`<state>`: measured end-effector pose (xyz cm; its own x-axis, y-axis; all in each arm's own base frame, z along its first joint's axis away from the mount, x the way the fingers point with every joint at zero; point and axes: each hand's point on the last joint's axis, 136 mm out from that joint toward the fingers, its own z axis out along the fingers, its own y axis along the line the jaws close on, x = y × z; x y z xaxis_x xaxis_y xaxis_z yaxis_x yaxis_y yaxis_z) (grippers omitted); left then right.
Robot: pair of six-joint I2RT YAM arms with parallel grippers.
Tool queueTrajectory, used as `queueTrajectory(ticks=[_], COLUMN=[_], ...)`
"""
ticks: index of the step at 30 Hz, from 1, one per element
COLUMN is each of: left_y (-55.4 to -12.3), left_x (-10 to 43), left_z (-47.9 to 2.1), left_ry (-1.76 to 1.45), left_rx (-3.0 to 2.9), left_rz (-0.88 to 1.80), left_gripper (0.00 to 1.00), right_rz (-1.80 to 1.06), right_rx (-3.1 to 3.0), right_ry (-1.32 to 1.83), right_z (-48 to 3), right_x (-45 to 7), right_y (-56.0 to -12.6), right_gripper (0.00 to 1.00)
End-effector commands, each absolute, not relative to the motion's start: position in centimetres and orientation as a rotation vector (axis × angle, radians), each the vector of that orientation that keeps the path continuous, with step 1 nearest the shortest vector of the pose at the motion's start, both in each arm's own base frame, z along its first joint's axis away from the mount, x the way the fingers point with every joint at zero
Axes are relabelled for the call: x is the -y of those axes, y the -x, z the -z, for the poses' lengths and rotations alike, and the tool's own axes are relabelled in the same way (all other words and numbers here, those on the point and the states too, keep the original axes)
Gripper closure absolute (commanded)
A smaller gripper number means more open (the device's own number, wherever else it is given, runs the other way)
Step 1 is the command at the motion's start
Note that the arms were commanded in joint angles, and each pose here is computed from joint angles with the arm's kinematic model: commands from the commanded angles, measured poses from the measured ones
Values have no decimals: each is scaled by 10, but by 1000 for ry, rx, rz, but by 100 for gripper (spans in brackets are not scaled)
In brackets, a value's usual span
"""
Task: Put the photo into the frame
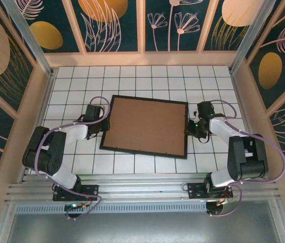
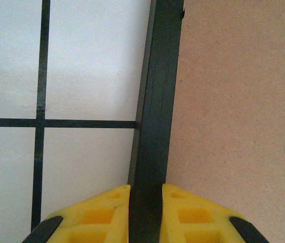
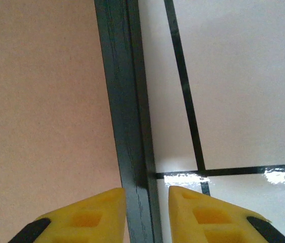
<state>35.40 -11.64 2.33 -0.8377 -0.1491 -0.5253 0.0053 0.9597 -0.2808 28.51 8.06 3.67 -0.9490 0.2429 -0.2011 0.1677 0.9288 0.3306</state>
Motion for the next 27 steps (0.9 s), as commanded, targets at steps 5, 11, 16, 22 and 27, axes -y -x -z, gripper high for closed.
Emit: queueTrajectory(ticks=[5, 11, 16, 22, 27], left_y=[-339, -339, -339, -339, -337], left_x=[113, 113, 115, 118, 124], left_z=[-14, -14, -13, -13, -13], left_ry=[115, 114, 110, 102, 94], left_rx=[-2596, -2595, -2595, -2598, -2595], left_rz=[341, 343, 357, 382, 423], left_gripper=[81, 80, 80, 80, 80], right_rz=[-466, -483, -504, -529, -527], right_rx=[-2918, -2928, -2928, -2941, -2955], right_ry=[-291, -275, -264, -233, -199], right_z=[-25, -20, -17, -14, -11], right_x=[-83, -86, -92, -104, -116], right_y=[-266, -266, -268, -266, -268], right_gripper=[73, 73, 73, 72, 71])
